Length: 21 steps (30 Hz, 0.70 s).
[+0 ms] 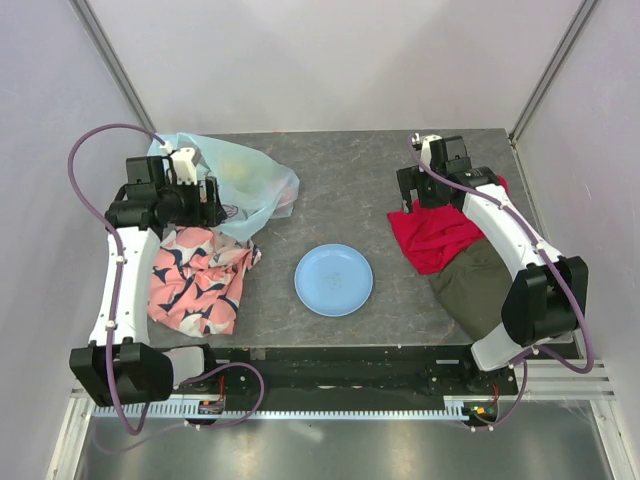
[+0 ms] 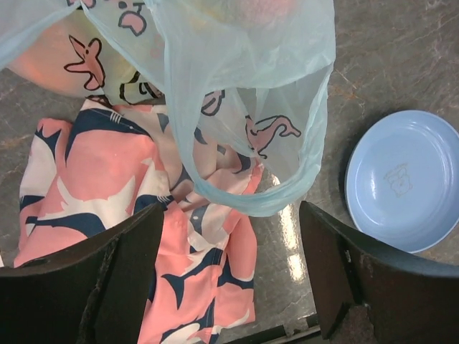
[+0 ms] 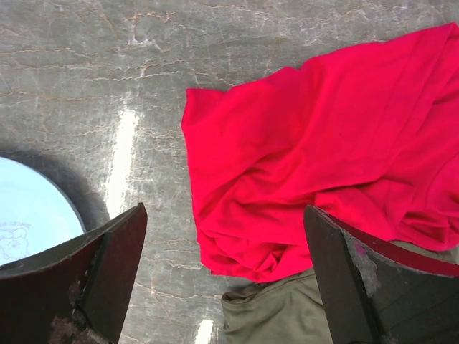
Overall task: Take the fake fruits out of the plastic bag
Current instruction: Move the plastic bag to the center of the board.
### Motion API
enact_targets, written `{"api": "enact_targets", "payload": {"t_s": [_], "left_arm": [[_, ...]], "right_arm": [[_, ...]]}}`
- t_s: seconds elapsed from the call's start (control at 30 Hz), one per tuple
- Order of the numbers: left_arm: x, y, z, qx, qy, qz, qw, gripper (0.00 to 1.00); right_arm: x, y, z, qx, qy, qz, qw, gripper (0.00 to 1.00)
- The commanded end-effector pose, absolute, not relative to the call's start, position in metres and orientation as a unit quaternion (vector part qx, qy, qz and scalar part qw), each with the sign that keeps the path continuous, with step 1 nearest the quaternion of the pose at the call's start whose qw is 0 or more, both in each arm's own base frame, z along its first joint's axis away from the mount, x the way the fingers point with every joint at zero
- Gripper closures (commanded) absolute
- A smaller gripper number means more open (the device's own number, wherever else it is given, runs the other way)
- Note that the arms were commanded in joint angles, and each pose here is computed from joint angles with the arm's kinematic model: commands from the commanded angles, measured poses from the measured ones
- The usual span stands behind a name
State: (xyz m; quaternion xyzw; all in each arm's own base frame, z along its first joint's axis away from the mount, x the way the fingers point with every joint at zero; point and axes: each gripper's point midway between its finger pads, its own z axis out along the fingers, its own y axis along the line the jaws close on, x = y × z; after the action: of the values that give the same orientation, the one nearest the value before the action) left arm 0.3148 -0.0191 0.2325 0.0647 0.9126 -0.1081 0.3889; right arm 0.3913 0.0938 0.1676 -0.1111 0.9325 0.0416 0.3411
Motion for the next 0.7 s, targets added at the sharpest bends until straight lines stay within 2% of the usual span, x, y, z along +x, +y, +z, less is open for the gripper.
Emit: {"api": "enact_targets", "payload": {"t_s": [0.0, 0.17, 0.27, 0.3, 0.33, 0.37, 0.4, 0.47, 0.5, 0.57, 0.6, 0.67], "left_arm": [[0.316, -0.031, 0.226, 0.090, 0.911, -0.139, 0.377, 0.17], [0.320, -0.054, 0.213, 0.069, 0.914, -0.207, 0.342, 0.18], [0.329, -0.059, 0.201, 0.066, 0.920, -0.202, 0.328, 0.18], [0.332, -0.059, 0.198, 0.068, 0.923, -0.196, 0.324, 0.22], [0.333, -0.060, 0.194, 0.072, 0.926, -0.191, 0.318, 0.26], [0.339, -0.063, 0.193, 0.074, 0.928, -0.190, 0.313, 0.38], [0.342, -0.068, 0.197, 0.076, 0.925, -0.199, 0.314, 0.62], [0.352, -0.099, 0.222, 0.111, 0.908, -0.234, 0.330, 0.78], [0.359, -0.110, 0.220, 0.124, 0.907, -0.238, 0.323, 0.90], [0.370, -0.148, 0.246, 0.180, 0.887, -0.249, 0.344, 0.98], [0.380, -0.162, 0.236, 0.191, 0.888, -0.259, 0.327, 0.98], [0.393, -0.200, 0.265, 0.226, 0.861, -0.299, 0.343, 0.98]], "right_arm": [[0.401, 0.107, 0.192, -0.112, 0.919, 0.073, 0.371, 0.02], [0.404, 0.110, 0.198, -0.118, 0.915, 0.078, 0.379, 0.02], [0.403, 0.110, 0.196, -0.118, 0.914, 0.079, 0.379, 0.02], [0.401, 0.110, 0.195, -0.119, 0.915, 0.081, 0.378, 0.02], [0.401, 0.111, 0.195, -0.119, 0.914, 0.082, 0.379, 0.02], [0.400, 0.111, 0.195, -0.120, 0.914, 0.084, 0.379, 0.02], [0.398, 0.112, 0.194, -0.121, 0.914, 0.085, 0.378, 0.02], [0.398, 0.112, 0.195, -0.121, 0.913, 0.085, 0.380, 0.02], [0.398, 0.112, 0.195, -0.121, 0.913, 0.086, 0.380, 0.02], [0.399, 0.113, 0.195, -0.122, 0.911, 0.089, 0.383, 0.02], [0.400, 0.112, 0.197, -0.121, 0.910, 0.087, 0.386, 0.02], [0.404, 0.109, 0.197, -0.106, 0.913, 0.080, 0.387, 0.02]]}}
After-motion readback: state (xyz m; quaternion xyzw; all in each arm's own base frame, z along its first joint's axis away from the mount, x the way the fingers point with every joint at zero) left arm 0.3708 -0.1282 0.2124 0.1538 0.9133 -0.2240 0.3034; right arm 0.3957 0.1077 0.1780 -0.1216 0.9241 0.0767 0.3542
